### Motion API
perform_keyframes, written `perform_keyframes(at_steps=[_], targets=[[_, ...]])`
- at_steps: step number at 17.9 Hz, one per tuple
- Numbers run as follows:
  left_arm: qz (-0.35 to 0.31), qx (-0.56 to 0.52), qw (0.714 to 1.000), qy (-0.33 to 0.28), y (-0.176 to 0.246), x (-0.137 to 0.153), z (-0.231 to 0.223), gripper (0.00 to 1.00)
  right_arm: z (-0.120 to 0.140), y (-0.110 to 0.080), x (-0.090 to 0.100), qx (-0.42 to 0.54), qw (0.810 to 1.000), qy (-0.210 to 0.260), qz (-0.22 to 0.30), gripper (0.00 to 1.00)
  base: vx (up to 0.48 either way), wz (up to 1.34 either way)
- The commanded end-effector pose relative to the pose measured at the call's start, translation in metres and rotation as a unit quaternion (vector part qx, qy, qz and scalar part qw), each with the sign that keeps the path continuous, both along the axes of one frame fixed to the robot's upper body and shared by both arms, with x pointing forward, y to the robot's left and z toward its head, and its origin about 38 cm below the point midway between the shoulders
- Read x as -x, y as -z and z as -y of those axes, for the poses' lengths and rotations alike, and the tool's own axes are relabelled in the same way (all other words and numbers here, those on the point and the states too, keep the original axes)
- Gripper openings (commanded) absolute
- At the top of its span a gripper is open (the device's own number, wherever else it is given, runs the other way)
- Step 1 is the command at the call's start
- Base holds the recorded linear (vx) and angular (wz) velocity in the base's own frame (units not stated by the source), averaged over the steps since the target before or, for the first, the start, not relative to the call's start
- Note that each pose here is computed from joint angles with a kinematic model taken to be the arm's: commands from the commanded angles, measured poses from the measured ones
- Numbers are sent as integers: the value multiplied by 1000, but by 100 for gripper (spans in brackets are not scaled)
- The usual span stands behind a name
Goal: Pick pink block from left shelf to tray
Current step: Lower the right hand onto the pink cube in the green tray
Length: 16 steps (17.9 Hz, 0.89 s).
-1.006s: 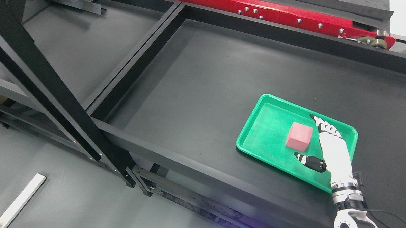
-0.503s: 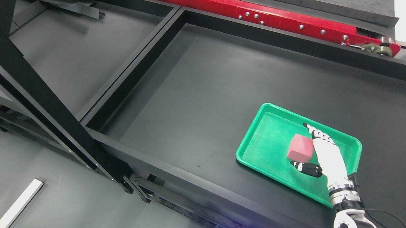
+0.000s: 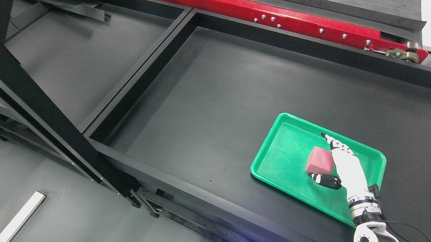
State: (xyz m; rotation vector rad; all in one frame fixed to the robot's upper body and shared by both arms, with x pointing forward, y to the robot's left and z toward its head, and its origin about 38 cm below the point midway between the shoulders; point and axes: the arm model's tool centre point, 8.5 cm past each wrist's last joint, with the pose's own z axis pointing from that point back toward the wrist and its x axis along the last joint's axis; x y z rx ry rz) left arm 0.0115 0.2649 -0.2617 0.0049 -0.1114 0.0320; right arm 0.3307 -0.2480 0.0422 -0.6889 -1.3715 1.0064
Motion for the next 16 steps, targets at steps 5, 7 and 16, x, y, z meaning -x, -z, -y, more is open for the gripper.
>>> perform_keyframes(at_steps=[5,7,16], targets=[[20,-9,1000,3,-2,-21,-11,100,-15,21,-13,5,999,-19,-32,99,4,0],[21,-9,1000,3,-2,-22,-11,100,-19,26,-14,6,999,-26,-40,99,0,0],[20,-9,1000,3,-2,-21,-11,100,-10,30,-15,5,999,11,-53,70,0,0]])
